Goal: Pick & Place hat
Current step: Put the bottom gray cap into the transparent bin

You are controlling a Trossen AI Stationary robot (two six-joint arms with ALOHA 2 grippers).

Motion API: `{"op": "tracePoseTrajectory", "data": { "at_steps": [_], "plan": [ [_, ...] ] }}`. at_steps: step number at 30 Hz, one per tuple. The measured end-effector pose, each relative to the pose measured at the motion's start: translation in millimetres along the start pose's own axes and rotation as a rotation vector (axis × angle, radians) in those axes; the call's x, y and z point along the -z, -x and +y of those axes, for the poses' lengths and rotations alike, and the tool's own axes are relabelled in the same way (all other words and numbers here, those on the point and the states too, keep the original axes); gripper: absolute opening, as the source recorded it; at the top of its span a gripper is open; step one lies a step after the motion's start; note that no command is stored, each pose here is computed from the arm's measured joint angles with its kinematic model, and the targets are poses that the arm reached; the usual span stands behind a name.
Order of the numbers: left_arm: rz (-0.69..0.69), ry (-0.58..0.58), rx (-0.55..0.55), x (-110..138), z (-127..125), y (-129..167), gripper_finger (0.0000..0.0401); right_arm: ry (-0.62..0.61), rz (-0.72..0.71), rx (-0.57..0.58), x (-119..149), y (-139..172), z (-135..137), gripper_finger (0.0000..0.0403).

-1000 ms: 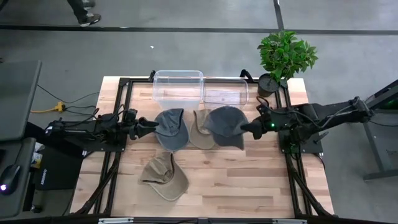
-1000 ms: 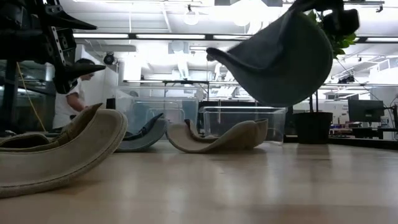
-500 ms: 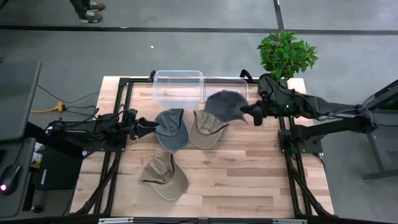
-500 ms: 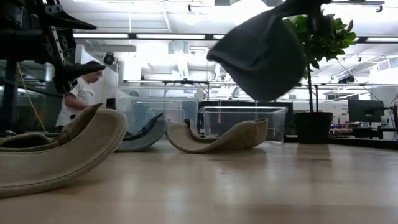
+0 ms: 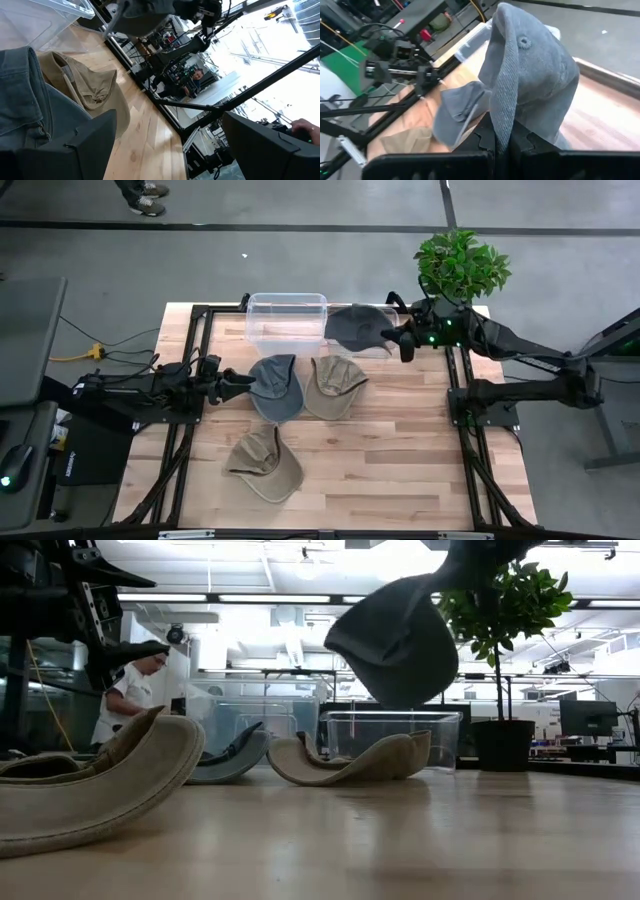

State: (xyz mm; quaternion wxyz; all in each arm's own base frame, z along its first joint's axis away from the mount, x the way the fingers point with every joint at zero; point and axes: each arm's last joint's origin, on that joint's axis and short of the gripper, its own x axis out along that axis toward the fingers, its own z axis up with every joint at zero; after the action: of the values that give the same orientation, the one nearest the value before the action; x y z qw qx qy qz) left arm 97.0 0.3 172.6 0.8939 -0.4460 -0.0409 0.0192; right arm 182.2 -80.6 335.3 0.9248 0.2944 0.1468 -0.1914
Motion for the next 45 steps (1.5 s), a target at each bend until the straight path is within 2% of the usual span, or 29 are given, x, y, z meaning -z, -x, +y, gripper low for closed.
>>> {"op": "tracePoseTrajectory", "data": {
  "at_steps": [11,15,20,26,30,38,45],
  "plan": [
    [-0.003,0.000,-0.002,-0.1,0.0,0.0,0.0340,0.056,-0.106,0.005,-20.6,-12.4,-19.5,0.0003],
    [-0.003,0.000,-0.002,-0.1,0.0,0.0,0.0340,-0.022,-0.117,0.004,-24.7,-20.5,-26.4,0.0003],
    [-0.003,0.000,-0.002,-0.1,0.0,0.0,0.0340,-0.182,-0.106,0.069,-19.1,-31.3,-42.6,0.0003],
    [-0.002,0.000,-0.002,-0.1,0.1,0.0,0.0340,-0.278,-0.141,0.193,-8.0,-39.2,-59.5,0.0003],
    [-0.002,0.000,-0.001,-0.1,0.0,0.0,0.0340,-0.354,-0.163,0.188,6.5,-46.0,-70.2,0.0003],
    [-0.001,0.000,-0.001,0.0,0.0,0.0,0.0340,-0.512,-0.232,0.087,35.6,-61.9,-87.7,0.0003],
    [0.001,0.000,0.001,0.0,-0.1,0.0,0.0340,-0.519,-0.260,0.168,39.3,-64.9,-99.5,0.0009]
  ]
}}
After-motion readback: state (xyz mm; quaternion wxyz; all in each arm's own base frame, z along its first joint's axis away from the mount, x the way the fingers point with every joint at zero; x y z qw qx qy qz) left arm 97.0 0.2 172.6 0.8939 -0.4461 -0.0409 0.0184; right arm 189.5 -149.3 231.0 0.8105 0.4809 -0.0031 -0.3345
